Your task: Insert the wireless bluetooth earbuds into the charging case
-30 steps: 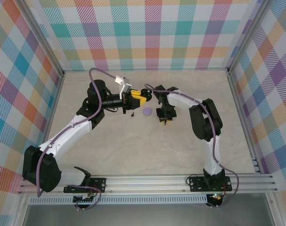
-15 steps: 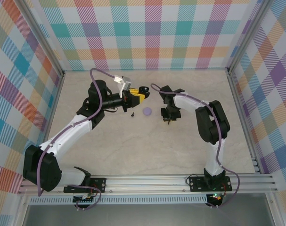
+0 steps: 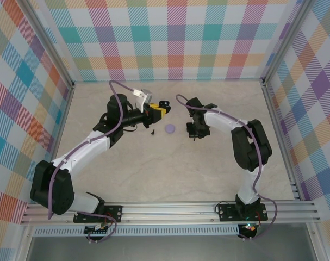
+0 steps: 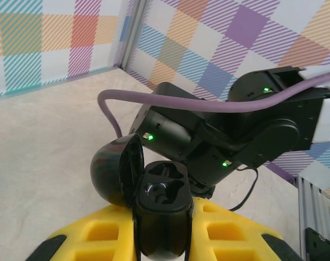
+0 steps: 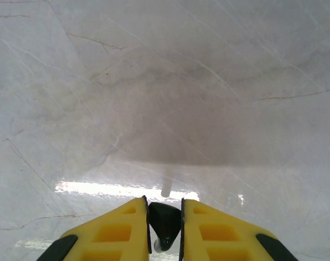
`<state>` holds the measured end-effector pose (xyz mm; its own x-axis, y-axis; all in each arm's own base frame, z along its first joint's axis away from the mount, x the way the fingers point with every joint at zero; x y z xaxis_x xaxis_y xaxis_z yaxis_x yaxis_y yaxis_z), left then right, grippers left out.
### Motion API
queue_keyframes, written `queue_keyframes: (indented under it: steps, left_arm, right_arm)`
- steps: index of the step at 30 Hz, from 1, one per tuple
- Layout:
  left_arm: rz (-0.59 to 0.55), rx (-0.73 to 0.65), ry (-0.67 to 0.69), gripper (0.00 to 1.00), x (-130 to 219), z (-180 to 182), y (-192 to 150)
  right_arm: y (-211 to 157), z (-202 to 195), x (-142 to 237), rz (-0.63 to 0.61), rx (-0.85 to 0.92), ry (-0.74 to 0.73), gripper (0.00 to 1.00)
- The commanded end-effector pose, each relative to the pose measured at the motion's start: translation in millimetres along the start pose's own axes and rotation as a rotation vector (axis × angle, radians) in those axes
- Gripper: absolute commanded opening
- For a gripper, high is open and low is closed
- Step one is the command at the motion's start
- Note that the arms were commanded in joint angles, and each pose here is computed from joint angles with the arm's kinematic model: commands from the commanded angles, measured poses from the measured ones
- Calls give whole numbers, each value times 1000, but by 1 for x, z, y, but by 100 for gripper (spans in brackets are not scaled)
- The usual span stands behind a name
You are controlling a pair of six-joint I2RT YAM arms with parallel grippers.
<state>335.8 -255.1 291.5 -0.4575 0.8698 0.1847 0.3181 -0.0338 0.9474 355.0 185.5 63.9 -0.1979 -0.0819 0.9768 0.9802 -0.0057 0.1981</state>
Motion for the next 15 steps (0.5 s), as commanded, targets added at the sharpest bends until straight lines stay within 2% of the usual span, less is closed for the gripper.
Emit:
queue_keyframes:
  steps: [1, 15]
  left_arm:
    - [-12, 17, 39, 0, 2, 13, -1]
    - [69, 129, 120, 0, -10, 34, -40]
  right_arm:
    - [4, -1, 13, -48, 3, 18, 18]
    - [12, 16, 71, -211, 47, 186, 17]
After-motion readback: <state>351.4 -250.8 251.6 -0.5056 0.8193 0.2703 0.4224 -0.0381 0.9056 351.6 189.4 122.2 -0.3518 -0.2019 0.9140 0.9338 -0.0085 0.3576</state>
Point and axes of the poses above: each hand's point on the last joint's axis, 136 mm out from that joint toward the fingers, its own x axis back along the fingers, its own z axis along the line the jaws close on, y = z × x, the point moved 2 cm from there along x, back along the fingers, and after that the axes turned 5 degrees about -x, right-handed, at the moved point
